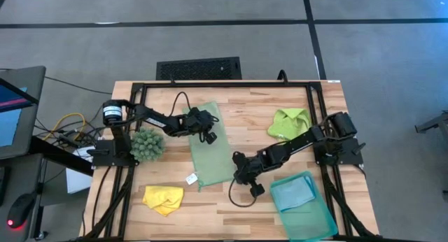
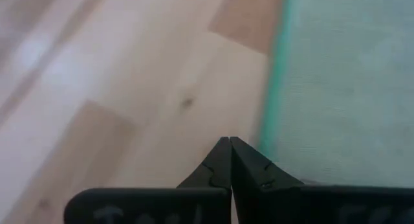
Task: Fold microfiber towels
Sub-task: Fold the green microfiber cloth
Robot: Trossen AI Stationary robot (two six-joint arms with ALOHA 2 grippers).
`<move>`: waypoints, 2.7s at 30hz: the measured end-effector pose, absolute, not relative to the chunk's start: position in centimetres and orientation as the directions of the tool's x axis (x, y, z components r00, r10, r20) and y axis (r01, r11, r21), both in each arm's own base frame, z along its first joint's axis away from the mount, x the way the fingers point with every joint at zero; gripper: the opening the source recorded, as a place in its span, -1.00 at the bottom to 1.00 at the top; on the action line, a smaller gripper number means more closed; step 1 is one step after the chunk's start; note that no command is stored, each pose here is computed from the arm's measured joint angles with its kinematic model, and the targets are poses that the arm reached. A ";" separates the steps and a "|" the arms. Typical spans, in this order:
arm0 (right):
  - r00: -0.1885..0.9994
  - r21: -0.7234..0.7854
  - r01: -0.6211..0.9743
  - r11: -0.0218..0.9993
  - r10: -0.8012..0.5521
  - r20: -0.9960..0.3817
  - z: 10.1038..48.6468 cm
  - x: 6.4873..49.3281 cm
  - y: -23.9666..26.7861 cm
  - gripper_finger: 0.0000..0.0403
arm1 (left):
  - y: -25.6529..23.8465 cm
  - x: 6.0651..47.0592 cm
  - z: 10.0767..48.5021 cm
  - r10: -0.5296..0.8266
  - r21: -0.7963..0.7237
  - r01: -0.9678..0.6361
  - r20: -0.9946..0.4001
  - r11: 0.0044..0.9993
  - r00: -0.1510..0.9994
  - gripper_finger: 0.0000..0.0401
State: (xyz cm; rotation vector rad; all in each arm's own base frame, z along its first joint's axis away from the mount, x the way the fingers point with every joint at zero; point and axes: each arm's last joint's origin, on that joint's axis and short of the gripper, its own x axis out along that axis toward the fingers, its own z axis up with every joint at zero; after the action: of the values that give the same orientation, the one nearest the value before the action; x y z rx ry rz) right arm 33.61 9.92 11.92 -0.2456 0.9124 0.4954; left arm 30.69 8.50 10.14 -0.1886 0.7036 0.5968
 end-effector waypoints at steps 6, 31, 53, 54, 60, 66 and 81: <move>0.578 -0.038 -0.508 0.861 0.308 -0.756 14.1 33.5 10.5 -0.91 | 7.4 33.0 12.1 0.425 0.054 -0.530 -0.668 0.846 0.611 -1.00; 0.587 -0.111 -0.555 0.825 0.294 -0.754 13.5 33.4 11.9 -0.90 | 4.0 33.5 17.3 0.464 0.173 -0.482 -0.663 0.859 0.588 -1.00; 0.744 -0.368 -0.408 0.836 0.070 -0.665 10.7 38.0 10.4 -0.10 | 6.1 28.3 14.8 0.518 0.175 -0.629 -0.748 0.757 0.415 -1.00; 0.734 -0.360 -0.412 0.837 0.070 -0.676 10.5 38.1 10.2 -0.11 | 6.1 28.3 14.8 0.518 0.175 -0.629 -0.749 0.757 0.414 -1.00; 0.723 -0.328 -0.438 0.837 0.111 -0.682 10.5 38.4 10.0 -0.21 | 6.1 28.5 14.9 0.515 0.165 -0.628 -0.743 0.760 0.428 -1.00; 0.748 -0.303 -0.414 0.858 0.132 -0.650 12.1 38.3 10.5 -0.29 | 6.1 28.5 14.9 0.515 0.166 -0.627 -0.743 0.761 0.428 -1.00; 0.694 -0.257 -0.466 0.846 0.170 -0.699 10.9 38.1 10.1 -0.26 | 6.1 28.5 14.9 0.515 0.165 -0.628 -0.742 0.761 0.429 -1.00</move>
State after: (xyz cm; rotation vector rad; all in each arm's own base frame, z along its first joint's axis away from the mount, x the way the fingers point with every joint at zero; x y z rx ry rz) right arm 38.09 10.09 10.89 -0.4405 0.7218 0.3684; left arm 28.48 6.14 14.92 -0.1440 0.8720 0.7159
